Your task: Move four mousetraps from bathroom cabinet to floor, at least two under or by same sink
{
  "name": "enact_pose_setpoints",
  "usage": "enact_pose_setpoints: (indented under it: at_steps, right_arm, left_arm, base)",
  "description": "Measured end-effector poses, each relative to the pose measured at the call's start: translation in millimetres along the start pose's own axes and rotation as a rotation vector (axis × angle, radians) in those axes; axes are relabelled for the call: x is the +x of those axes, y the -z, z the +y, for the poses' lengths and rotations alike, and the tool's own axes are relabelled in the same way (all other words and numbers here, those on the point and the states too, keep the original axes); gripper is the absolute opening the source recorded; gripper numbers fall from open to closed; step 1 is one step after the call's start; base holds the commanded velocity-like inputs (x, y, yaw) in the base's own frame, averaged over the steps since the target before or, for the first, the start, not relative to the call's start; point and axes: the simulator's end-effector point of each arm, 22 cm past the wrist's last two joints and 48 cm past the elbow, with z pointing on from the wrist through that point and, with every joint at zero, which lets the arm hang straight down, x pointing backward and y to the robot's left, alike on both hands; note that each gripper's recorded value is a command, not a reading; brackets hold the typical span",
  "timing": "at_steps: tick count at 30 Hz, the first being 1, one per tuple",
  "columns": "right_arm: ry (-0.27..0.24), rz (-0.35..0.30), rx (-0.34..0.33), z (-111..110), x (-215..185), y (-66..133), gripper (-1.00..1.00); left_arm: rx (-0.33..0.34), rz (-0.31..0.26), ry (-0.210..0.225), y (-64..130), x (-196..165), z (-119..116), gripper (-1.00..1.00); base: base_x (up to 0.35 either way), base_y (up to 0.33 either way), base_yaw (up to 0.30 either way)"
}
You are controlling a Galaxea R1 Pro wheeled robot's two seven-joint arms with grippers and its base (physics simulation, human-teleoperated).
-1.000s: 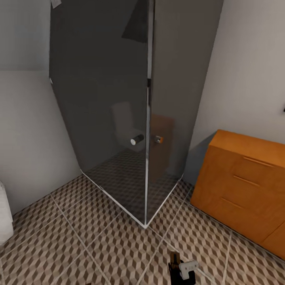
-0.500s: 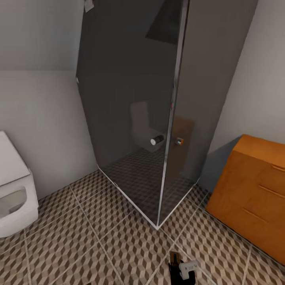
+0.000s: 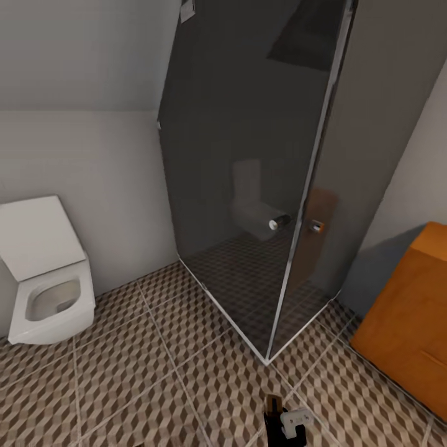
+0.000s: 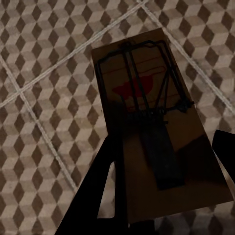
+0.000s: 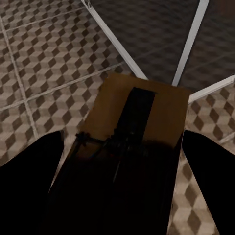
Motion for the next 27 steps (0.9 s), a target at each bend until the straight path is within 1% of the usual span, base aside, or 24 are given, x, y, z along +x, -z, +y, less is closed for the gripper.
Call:
enact_pose_setpoints:
  at_steps: [27]
  right_arm:
    - [0.0, 0.0, 0.0, 0.1, 0.0, 0.0, -1.0]
  left_arm:
    - [0.0, 0.002, -0.002, 0.2, 0.9, 0.0, -1.0]
  base:
    - [0.0, 0.0, 0.286]
